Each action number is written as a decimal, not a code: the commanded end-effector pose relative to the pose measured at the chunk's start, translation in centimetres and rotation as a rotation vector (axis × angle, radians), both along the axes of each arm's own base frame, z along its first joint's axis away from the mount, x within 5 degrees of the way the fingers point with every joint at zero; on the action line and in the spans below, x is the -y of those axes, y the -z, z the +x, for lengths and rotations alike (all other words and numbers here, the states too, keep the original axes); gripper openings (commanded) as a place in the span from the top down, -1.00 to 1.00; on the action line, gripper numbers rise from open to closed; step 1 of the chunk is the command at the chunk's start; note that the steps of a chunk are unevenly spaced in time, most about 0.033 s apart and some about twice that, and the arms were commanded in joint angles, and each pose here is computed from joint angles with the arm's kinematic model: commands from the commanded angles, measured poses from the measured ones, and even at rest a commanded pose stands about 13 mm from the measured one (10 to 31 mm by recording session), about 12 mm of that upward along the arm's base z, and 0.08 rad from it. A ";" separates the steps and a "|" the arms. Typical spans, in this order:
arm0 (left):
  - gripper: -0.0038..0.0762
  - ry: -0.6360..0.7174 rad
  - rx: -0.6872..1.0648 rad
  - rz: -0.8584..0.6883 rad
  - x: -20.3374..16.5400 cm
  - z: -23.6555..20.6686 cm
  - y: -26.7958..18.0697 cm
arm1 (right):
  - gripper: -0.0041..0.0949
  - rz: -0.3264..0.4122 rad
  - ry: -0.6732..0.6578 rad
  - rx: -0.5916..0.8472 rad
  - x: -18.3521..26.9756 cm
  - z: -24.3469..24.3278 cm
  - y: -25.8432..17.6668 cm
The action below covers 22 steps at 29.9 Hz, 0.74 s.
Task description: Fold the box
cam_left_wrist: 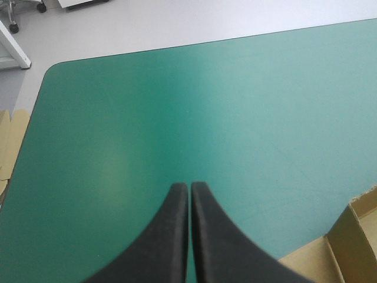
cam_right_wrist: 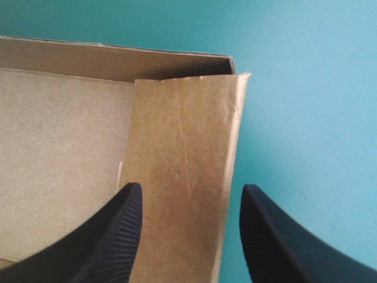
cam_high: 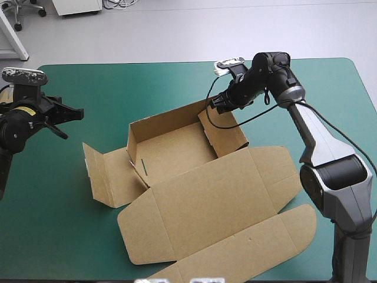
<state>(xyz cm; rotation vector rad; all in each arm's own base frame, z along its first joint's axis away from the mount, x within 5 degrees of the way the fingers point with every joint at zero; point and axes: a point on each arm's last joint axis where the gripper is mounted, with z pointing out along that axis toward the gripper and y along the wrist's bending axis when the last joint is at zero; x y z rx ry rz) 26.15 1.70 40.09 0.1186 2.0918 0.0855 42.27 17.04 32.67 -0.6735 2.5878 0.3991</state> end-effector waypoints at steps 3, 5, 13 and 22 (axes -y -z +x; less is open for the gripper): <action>0.90 -0.009 0.129 -0.004 0.0 -0.4 -2.3 | -0.10 0.039 0.021 0.121 1.1 -2.4 -5.8; 0.90 -0.008 0.127 -0.003 0.0 -0.5 -2.3 | -0.10 0.030 0.029 0.126 1.4 -2.8 -6.1; 0.90 -0.006 0.127 -0.004 0.0 -0.5 -2.3 | -0.11 -0.001 0.038 0.022 1.7 -3.7 -3.6; 0.90 -0.003 0.126 -0.004 0.0 -0.5 -2.3 | -0.10 -0.014 0.048 -0.029 1.6 -3.8 -2.2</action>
